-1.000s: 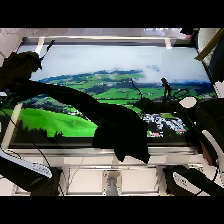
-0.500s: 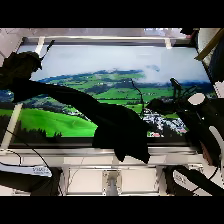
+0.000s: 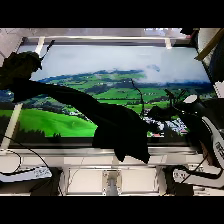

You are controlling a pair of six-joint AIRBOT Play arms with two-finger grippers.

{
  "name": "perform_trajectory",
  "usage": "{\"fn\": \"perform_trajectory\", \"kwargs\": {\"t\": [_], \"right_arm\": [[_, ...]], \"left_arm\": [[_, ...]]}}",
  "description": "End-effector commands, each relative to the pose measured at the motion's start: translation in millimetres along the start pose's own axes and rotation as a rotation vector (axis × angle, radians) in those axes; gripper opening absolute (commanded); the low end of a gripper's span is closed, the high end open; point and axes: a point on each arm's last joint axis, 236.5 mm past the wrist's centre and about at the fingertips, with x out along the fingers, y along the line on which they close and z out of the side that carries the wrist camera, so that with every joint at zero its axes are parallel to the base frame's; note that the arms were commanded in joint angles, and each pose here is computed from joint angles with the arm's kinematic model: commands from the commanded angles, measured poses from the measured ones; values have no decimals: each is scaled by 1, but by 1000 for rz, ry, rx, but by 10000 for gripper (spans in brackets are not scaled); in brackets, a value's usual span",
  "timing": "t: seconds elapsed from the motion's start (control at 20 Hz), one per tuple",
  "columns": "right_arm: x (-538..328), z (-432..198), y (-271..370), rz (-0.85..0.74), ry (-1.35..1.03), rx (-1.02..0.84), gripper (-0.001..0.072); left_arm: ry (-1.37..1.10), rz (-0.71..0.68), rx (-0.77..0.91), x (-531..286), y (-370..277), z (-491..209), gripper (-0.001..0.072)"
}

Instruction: Fold the clothes and pants, and hang the long-sleeved shirts on hangers.

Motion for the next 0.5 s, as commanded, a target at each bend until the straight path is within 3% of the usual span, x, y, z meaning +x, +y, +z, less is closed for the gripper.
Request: {"fn": "perform_trajectory", "kwargs": {"t": [0.0,0.25,0.3,0.35,0.4,0.45], "right_arm": [[20,-5,4,92,54,-5,483],[45,-17,34,185,115,-85,481],[49,-17,52,233,108,-123,436],[51,-14,69,284,86,-159,307],[49,-9,86,339,60,-186,119],[43,-1,100,384,33,-192,26]], "left_arm": [[159,-33,19,-15,-17,-40,16],[111,-74,70,-47,-46,-34,16],[106,-81,78,-51,-50,-34,16],[113,-86,85,-55,-54,-37,16],[127,-88,91,-58,-56,-41,16],[145,-90,101,-60,-57,-46,16]]}}
